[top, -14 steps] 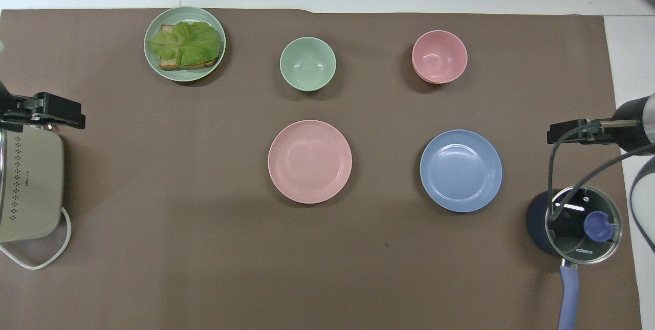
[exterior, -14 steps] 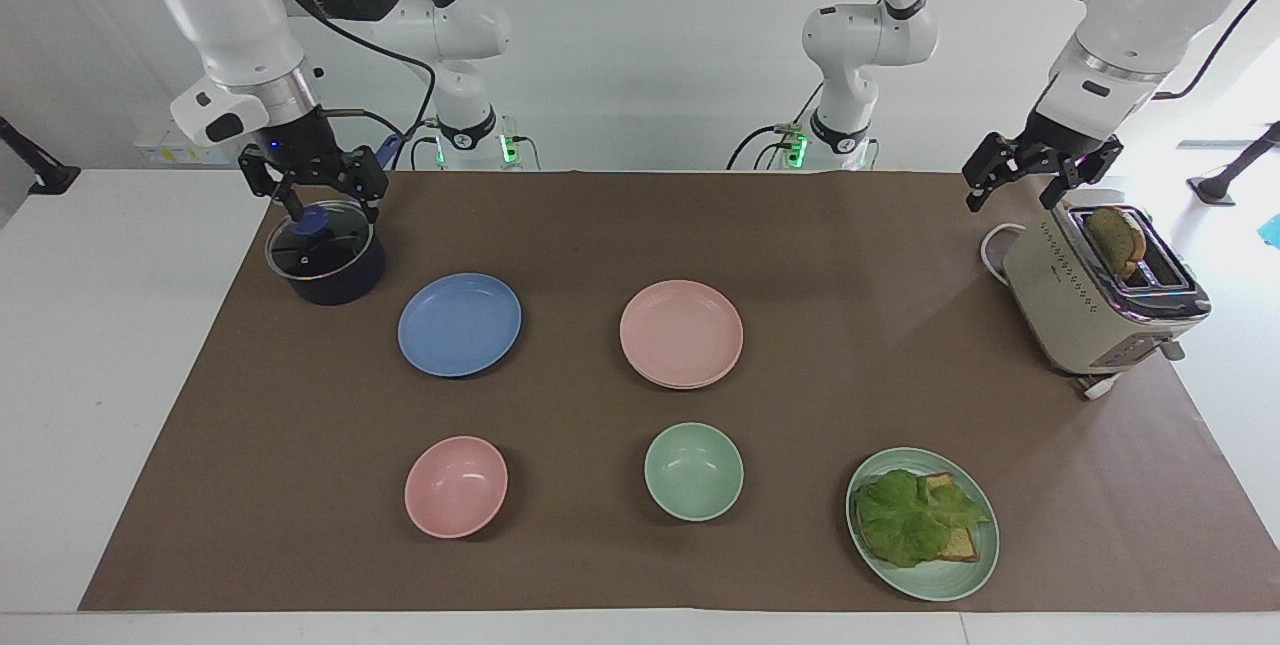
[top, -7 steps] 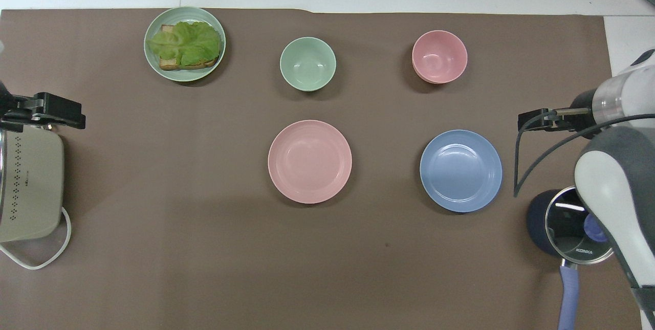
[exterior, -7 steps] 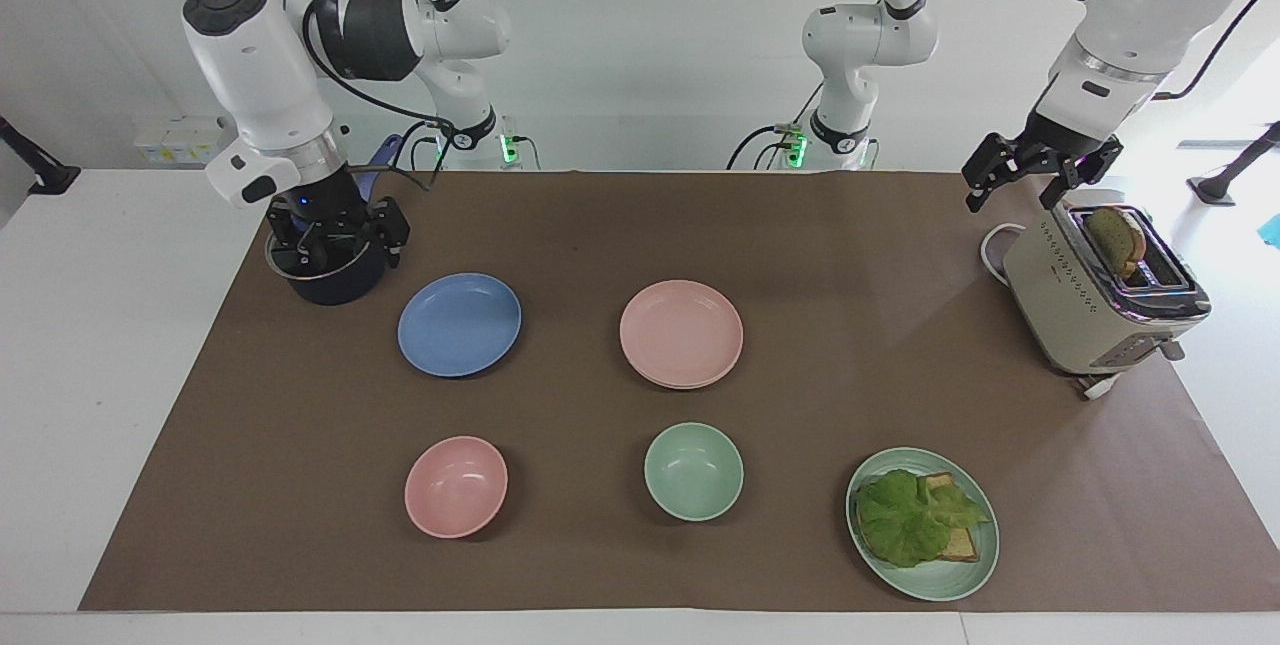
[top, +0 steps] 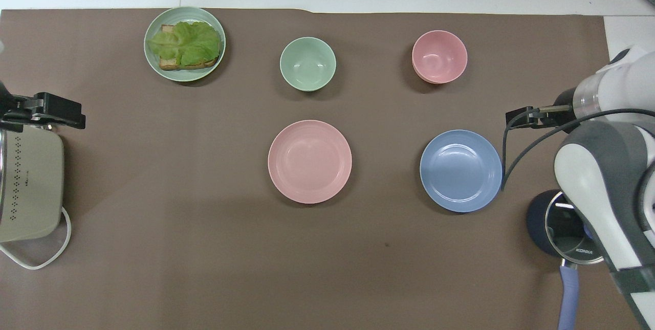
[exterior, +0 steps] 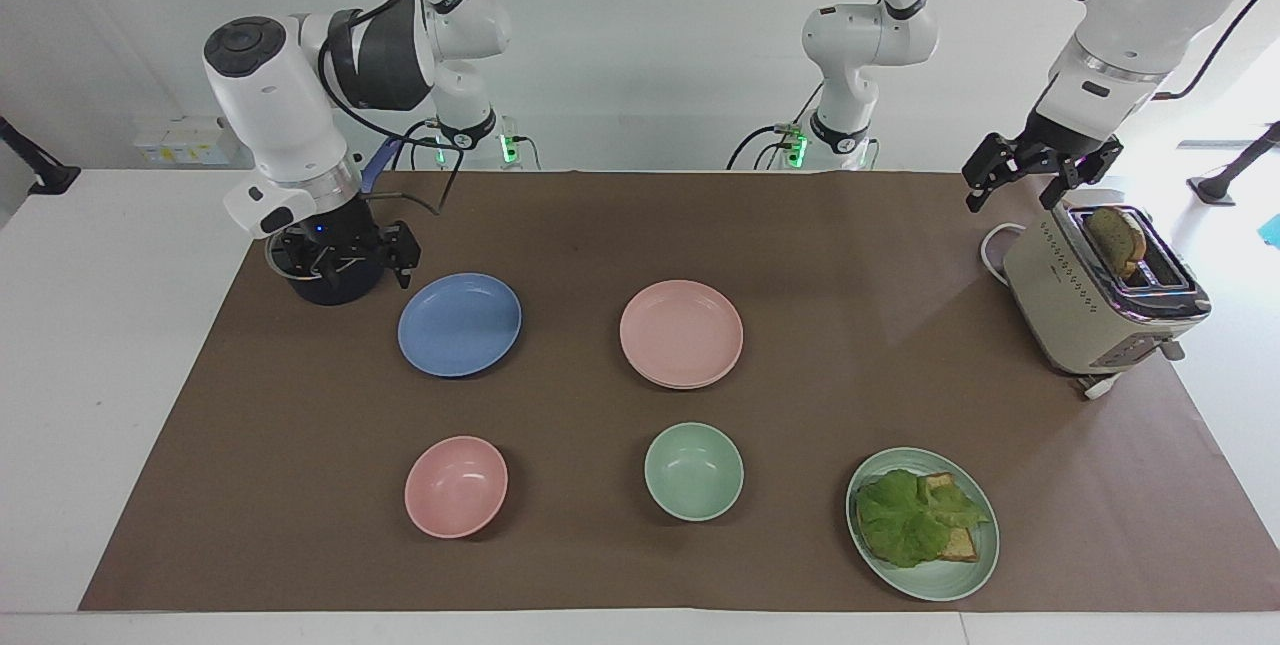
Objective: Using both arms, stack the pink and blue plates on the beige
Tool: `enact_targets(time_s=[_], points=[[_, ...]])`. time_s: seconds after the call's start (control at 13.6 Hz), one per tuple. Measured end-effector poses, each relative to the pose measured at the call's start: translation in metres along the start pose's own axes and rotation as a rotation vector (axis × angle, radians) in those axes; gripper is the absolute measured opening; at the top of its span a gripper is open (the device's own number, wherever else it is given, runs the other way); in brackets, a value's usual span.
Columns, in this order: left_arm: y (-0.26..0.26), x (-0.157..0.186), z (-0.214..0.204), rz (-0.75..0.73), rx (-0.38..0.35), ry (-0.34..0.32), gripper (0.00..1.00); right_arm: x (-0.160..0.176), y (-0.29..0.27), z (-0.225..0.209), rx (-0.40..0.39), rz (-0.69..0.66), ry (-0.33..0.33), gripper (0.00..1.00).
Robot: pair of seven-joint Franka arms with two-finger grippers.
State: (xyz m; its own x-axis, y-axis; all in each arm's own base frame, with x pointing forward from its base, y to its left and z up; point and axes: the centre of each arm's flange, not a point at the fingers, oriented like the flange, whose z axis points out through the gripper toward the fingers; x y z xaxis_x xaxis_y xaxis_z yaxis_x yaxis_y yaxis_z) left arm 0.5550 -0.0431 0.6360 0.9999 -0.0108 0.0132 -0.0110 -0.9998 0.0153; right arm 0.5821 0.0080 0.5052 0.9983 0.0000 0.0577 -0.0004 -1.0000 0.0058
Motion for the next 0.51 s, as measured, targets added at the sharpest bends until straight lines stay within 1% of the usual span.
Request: enact_targets(time_s=[0.51], points=[[0.0, 0.0, 0.0, 0.0, 0.0, 0.0, 1.0, 0.001, 0.0, 0.011, -0.001, 0.0, -0.011, 1.0]])
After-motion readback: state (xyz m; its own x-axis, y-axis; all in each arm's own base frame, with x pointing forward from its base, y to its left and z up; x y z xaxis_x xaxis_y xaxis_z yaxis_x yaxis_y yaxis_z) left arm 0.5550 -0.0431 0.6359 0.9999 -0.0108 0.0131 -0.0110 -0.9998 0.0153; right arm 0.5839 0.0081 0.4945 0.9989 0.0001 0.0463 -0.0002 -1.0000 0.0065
